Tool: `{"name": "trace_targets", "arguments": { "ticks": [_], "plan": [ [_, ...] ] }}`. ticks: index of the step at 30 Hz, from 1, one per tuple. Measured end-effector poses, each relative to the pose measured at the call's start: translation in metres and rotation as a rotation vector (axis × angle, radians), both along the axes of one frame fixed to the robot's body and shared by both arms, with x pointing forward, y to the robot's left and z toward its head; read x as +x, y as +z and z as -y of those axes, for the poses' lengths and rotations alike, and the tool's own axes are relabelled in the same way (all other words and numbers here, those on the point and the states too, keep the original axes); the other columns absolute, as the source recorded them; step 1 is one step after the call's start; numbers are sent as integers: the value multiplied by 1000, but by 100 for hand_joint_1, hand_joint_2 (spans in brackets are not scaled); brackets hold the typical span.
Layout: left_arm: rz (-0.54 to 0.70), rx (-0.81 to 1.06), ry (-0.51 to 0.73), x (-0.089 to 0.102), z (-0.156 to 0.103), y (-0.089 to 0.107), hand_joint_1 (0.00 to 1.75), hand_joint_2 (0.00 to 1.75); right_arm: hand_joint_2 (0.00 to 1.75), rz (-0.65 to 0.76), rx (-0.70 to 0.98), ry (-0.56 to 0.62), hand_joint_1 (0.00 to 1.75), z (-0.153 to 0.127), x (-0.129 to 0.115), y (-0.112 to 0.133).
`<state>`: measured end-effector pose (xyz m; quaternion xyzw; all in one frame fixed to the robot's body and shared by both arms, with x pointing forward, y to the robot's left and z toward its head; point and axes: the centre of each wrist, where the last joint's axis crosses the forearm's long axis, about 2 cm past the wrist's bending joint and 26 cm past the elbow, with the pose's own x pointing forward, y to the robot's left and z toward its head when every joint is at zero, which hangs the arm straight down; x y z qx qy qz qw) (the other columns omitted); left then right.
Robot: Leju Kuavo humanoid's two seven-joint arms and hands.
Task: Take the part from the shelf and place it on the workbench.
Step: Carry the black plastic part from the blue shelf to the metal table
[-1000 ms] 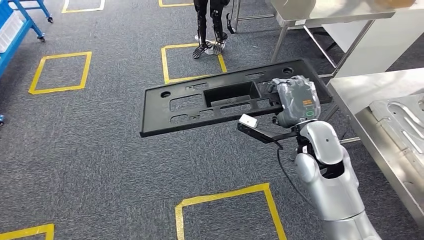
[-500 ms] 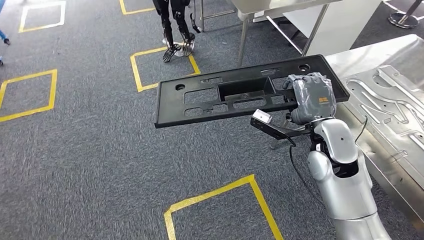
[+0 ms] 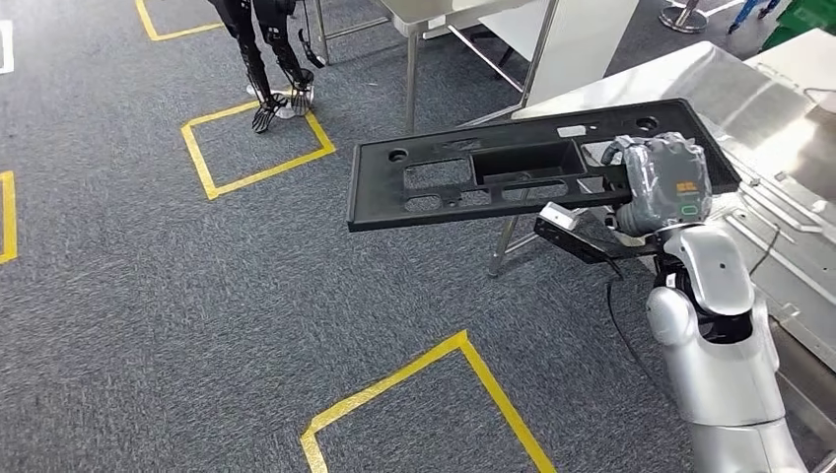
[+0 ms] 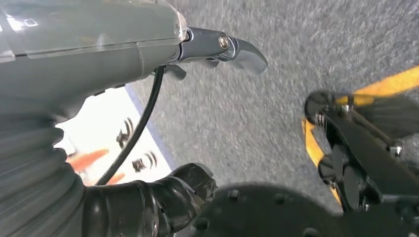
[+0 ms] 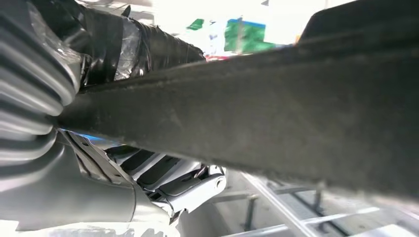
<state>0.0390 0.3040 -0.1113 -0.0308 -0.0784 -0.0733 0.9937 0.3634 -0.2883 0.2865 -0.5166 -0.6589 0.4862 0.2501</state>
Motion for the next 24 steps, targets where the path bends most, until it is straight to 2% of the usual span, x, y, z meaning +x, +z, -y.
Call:
{"name": "trace_targets", "arguments": {
  "ticks": [15, 24],
  "plan": [
    [5, -11, -7, 2, 5, 0, 0, 175, 175, -12, 16, -85, 175, 34, 7, 5],
    [-3, -7, -14, 1, 5, 0, 0, 175, 175, -41, 68, -114, 175, 38, 5, -4]
  ]
}}
